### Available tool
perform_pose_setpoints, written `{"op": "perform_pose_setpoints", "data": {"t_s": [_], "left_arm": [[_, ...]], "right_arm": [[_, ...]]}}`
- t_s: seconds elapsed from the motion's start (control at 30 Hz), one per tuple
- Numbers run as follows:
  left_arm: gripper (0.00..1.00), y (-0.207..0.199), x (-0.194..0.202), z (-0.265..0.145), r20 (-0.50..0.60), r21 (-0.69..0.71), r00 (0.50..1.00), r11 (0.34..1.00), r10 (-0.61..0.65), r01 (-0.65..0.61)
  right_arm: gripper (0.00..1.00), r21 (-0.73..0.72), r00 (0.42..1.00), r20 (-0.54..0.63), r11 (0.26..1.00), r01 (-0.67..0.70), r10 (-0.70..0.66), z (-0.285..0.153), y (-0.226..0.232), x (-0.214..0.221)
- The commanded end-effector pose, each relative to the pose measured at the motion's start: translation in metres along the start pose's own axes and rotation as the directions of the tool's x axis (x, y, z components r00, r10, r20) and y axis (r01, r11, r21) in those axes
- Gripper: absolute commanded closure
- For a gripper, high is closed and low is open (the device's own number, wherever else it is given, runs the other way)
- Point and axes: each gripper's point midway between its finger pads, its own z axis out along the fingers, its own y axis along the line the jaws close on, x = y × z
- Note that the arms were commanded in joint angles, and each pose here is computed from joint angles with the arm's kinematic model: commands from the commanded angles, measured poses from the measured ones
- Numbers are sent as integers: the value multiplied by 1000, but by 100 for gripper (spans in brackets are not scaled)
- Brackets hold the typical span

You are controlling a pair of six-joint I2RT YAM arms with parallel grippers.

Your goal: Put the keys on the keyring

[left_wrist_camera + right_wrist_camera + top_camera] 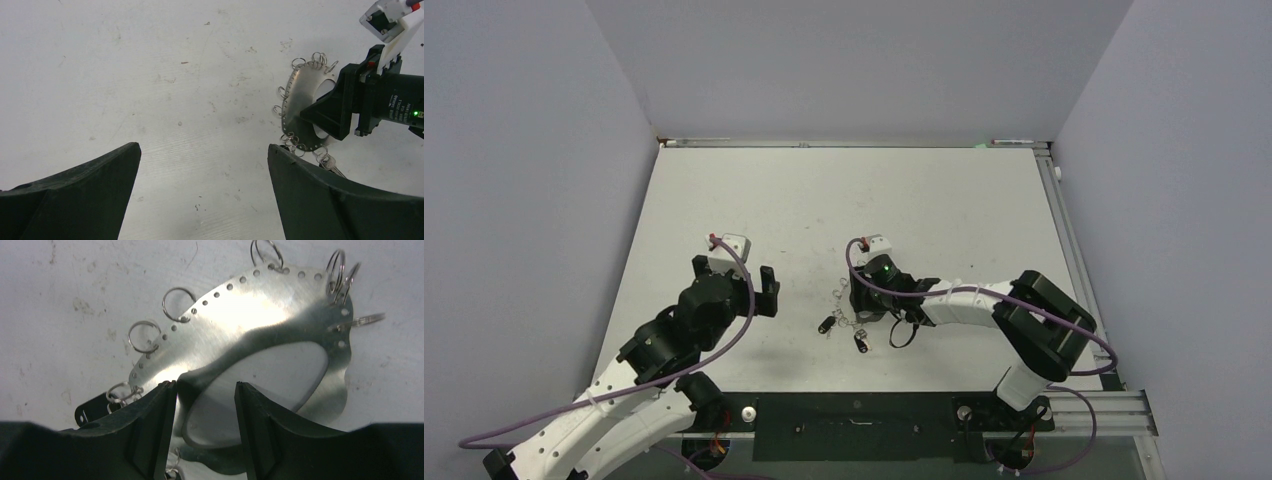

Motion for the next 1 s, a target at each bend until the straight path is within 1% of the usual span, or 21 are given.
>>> {"op": "perform_pose_setpoints", "data": {"t_s": [0.0, 0.07, 0.23, 0.33, 0.4, 0.5, 0.6, 0.7, 0.83, 0.97], "left_arm": [[4, 1, -14, 1, 24, 11, 1000, 1000, -19, 19], [4, 2, -16, 2, 30, 15, 999, 999, -34, 34], [4, 7, -19, 4, 36, 25, 998, 998, -61, 60], [4, 9, -20, 4, 40, 24, 997, 998, -63, 62], [4, 11, -20, 4, 44, 17, 997, 998, -65, 65], [4, 14, -22, 4, 52, 11, 996, 997, -73, 73], [4, 16, -23, 4, 61, 12, 995, 996, -84, 84], [4, 12, -23, 4, 63, 48, 995, 996, -83, 80], [4, 14, -24, 5, 57, 51, 994, 994, -99, 96], [4, 15, -23, 6, 49, 47, 993, 994, -105, 103]], "right_arm": [[54, 12, 997, 26, 997, 78, -79, 20, -10, -20], [54, -5, 993, 38, 994, 112, -112, 28, -11, -30], [55, -91, 982, 40, 978, 187, -184, 45, 3, -48], [56, -102, 974, 57, 970, 222, -217, 44, 11, -66], [55, -98, 968, 96, 966, 241, -232, 34, 15, -84], [50, -86, 950, 173, 957, 278, -260, 7, 21, -113], [41, -74, 923, 266, 949, 306, -277, -32, 28, -144], [36, -73, 887, 373, 944, 321, -273, -76, 35, -169], [34, -85, 825, 517, 945, 315, -228, -131, 39, -188], [31, -76, 757, 636, 964, 256, -151, -172, 26, -187]]}}
